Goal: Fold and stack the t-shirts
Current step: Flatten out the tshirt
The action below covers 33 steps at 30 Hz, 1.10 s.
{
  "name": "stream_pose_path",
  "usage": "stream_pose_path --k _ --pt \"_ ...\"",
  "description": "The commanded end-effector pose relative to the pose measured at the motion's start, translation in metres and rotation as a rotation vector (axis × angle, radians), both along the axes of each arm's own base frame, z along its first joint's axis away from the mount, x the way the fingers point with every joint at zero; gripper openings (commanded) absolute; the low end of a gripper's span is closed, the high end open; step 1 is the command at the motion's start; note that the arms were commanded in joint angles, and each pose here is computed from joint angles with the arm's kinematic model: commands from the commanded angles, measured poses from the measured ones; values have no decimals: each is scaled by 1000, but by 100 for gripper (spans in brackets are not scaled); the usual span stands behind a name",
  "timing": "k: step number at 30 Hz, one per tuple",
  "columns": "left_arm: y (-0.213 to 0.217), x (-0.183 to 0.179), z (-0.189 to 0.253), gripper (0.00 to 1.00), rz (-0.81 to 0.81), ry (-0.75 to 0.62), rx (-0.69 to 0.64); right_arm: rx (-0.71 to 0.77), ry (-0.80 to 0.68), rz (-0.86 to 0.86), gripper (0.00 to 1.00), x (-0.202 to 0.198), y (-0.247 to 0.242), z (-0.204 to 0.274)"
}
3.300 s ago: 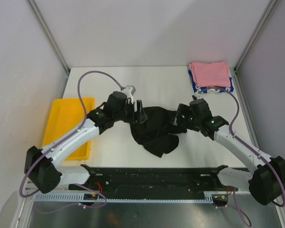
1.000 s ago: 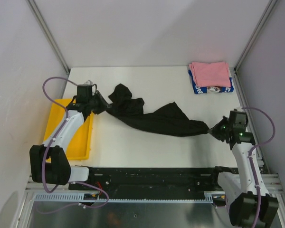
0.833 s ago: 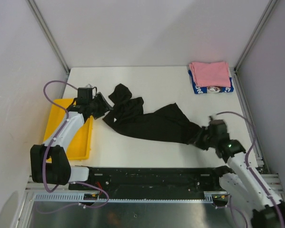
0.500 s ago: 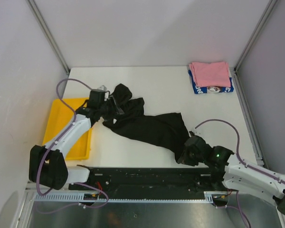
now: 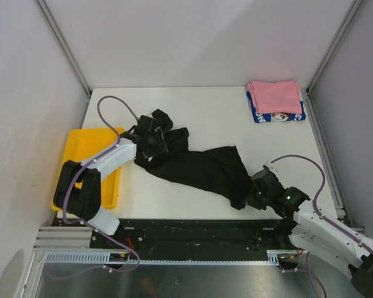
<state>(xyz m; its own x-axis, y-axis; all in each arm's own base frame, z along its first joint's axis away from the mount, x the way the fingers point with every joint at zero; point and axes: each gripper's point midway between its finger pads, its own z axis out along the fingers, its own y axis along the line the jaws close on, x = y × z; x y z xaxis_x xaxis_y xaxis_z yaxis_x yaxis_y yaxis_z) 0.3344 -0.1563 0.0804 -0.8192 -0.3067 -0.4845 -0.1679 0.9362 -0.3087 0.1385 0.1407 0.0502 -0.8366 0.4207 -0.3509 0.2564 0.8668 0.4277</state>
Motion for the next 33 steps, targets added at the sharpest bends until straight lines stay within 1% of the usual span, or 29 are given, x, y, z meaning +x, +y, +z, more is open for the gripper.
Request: stream_pose_path --k 1,2,3,6,7,8,11,14,19,24,29,33 --pt "10 38 20 54 29 -115 115 8 -39 -6 0 10 -9 7" --pt "13 43 19 49 32 -118 140 11 -41 -10 0 12 -11 8" --pt "16 47 19 42 36 -121 165 13 -42 -18 0 14 -14 9" --pt "23 59 20 10 46 -126 233 19 -54 -47 0 23 -21 15" --pt "25 63 23 5 50 -132 247 21 -62 -57 0 26 -23 18" --pt "26 66 26 3 53 -139 260 24 -70 -68 0 30 -25 22" --pt "31 74 44 0 67 -182 281 21 -100 -107 0 42 -35 33" --pt "35 84 75 0 81 -242 261 23 -121 -156 0 55 -49 48" --pt "47 109 155 0 126 -398 171 49 -219 -290 0 85 -82 98" --pt "61 118 222 0 167 -528 90 61 -343 -437 0 110 -124 155" --pt "82 120 262 0 227 -600 11 108 -443 -533 0 126 -156 202" --pt "99 114 274 0 271 -624 -7 108 -487 -590 0 128 -182 219"
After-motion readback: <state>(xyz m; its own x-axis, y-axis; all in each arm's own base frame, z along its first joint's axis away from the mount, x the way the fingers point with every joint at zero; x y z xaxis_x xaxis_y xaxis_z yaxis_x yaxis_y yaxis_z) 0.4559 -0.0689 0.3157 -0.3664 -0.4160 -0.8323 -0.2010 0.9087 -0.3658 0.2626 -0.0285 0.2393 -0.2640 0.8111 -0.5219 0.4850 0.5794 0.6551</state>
